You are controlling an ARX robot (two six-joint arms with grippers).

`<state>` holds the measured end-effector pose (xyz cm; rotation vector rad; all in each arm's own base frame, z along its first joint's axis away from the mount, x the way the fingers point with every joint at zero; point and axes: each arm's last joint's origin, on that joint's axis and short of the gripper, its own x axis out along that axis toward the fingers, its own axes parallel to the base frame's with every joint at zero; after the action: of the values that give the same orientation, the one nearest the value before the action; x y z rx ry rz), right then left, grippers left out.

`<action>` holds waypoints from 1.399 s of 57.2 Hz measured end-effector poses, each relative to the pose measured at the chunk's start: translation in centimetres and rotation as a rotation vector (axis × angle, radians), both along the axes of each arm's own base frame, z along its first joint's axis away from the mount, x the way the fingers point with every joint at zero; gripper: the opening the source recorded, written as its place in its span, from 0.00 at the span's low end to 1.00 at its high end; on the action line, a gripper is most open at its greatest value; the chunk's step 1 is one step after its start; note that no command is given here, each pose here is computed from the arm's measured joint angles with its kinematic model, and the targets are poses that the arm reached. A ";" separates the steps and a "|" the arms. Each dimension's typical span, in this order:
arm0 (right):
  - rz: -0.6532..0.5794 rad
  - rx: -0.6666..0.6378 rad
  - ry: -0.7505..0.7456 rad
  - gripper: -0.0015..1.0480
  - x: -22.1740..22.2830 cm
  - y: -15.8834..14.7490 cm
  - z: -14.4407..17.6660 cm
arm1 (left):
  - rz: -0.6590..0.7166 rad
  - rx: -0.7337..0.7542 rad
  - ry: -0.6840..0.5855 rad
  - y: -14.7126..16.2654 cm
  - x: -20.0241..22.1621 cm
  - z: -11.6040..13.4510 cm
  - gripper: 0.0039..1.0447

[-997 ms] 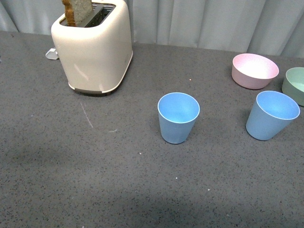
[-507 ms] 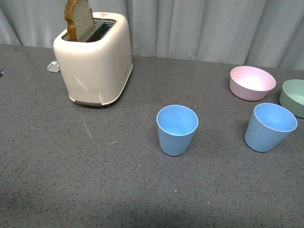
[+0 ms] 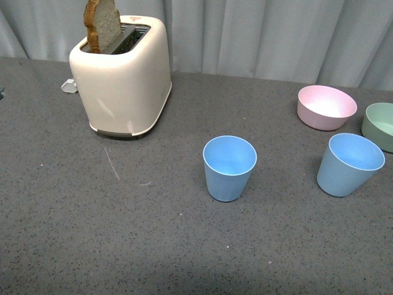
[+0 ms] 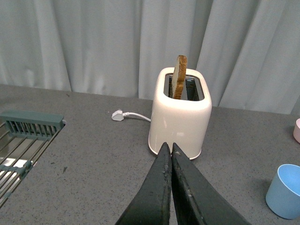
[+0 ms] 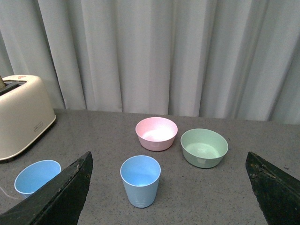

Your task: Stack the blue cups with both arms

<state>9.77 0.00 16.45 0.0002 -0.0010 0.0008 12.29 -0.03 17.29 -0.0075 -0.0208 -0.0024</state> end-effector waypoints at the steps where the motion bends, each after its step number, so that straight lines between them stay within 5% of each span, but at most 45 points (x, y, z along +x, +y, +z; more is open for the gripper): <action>1: 0.000 0.000 0.000 0.91 0.0 0.0 0.0 | 0.000 0.000 0.000 0.0 -0.1 0.0 0.03; 42: 0.000 0.000 0.000 0.91 0.0 0.0 0.0 | 0.000 0.000 0.033 0.0 -2.2 -0.5 0.03; 60: 0.000 0.000 0.000 0.91 0.0 0.0 0.0 | 0.000 0.000 0.004 0.0 -2.6 -0.3 0.72; 65: -0.038 -0.142 0.053 0.91 0.6 -0.1 -0.2 | 0.000 0.000 0.003 0.0 -2.6 -0.3 0.94; 80: -0.018 -0.128 0.194 0.91 7.2 -0.1 2.2 | 0.000 0.002 0.003 0.0 -2.6 -0.3 0.94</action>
<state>16.93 -0.07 18.61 -0.1275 0.1929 -0.0169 9.68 -0.02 16.99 -0.0052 -0.0173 -0.0027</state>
